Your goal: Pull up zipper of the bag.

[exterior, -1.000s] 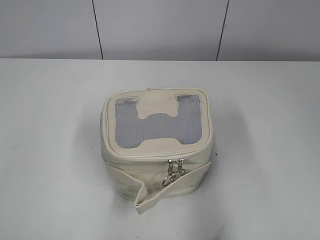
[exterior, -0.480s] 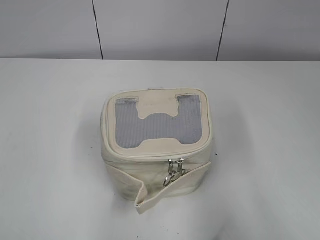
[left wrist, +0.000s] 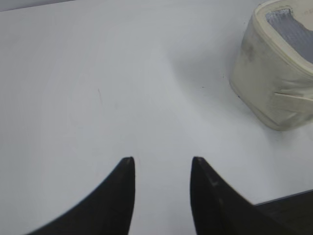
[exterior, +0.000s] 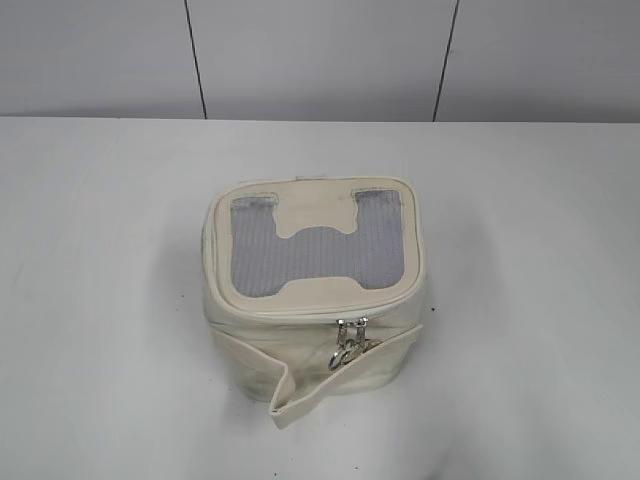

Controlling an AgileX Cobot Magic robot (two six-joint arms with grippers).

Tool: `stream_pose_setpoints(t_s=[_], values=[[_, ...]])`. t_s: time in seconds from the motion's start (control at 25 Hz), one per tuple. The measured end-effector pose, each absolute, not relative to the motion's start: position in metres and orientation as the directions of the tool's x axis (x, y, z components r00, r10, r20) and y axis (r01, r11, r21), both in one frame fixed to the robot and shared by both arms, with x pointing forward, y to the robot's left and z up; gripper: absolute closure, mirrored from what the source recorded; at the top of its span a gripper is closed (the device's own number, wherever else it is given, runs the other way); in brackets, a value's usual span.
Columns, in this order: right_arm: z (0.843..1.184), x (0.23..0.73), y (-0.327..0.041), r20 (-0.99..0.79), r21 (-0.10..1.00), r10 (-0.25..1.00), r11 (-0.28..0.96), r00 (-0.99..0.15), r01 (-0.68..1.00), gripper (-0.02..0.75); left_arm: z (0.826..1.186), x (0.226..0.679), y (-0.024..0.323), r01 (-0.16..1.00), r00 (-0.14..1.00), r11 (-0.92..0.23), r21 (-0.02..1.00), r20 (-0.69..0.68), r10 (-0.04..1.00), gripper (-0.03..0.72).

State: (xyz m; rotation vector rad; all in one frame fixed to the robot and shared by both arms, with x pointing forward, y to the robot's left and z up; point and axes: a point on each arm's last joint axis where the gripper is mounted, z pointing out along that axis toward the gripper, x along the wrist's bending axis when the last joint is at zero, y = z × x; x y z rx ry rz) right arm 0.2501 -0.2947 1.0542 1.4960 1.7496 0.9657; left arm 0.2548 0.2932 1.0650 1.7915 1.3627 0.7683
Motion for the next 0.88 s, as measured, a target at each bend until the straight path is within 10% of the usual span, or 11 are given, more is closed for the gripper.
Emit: stream_pose_setpoints(t_s=[0.88], values=[[1.0542, 0.2502, -0.2949, -0.007, 0.848, 0.991, 0.077, -0.136, 0.524, 0.151, 1.0650, 0.2540, 0.2930, 0.519, 0.251, -0.151, 0.841, 0.019, 0.968, 0.393]])
